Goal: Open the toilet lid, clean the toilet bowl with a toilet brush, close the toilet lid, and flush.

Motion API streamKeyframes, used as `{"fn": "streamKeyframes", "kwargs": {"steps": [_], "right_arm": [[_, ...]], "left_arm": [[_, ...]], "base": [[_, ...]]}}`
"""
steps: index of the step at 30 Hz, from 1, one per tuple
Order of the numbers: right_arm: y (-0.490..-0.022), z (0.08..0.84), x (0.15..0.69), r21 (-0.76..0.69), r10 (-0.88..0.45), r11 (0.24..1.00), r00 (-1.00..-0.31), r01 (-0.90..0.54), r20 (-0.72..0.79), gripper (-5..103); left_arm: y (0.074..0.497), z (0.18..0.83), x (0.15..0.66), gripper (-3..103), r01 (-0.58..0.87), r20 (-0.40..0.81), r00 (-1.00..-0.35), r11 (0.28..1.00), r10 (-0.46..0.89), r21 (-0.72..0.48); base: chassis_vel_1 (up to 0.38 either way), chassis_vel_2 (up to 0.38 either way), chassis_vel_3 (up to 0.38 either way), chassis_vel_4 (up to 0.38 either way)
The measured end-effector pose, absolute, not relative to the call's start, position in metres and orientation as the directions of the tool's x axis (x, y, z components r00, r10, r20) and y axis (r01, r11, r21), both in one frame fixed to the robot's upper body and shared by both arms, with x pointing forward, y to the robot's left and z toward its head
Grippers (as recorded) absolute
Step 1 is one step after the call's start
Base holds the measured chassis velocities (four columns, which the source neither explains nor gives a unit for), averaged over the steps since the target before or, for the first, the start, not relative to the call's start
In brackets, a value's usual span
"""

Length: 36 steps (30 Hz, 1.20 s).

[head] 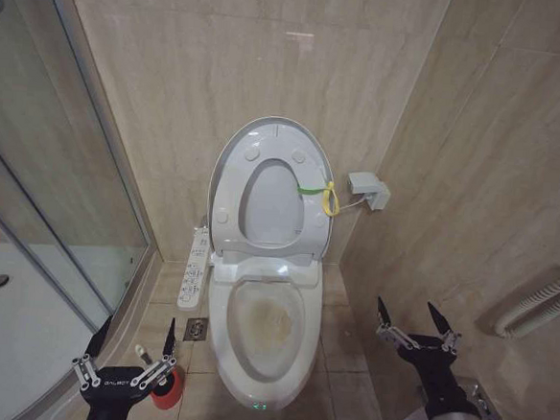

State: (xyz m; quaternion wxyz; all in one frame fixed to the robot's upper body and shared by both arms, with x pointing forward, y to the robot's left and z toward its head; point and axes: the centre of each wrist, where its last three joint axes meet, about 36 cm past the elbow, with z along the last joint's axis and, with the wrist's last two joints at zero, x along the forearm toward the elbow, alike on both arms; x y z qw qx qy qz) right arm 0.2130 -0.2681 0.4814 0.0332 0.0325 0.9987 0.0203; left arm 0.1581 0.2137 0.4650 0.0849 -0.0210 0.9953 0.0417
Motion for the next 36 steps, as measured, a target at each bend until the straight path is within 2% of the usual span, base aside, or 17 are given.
{"fn": "streamKeyframes", "kwargs": {"steps": [36], "right_arm": [[-0.268,0.4815,0.213,0.042,0.066,0.997,-0.996,0.063,-0.066,100]], "left_arm": [[0.2137,0.465,0.1581,100,-0.049,-0.171,-0.985,0.996,-0.035,0.079]], "base": [[0.0,0.0,0.0,0.0]]}}
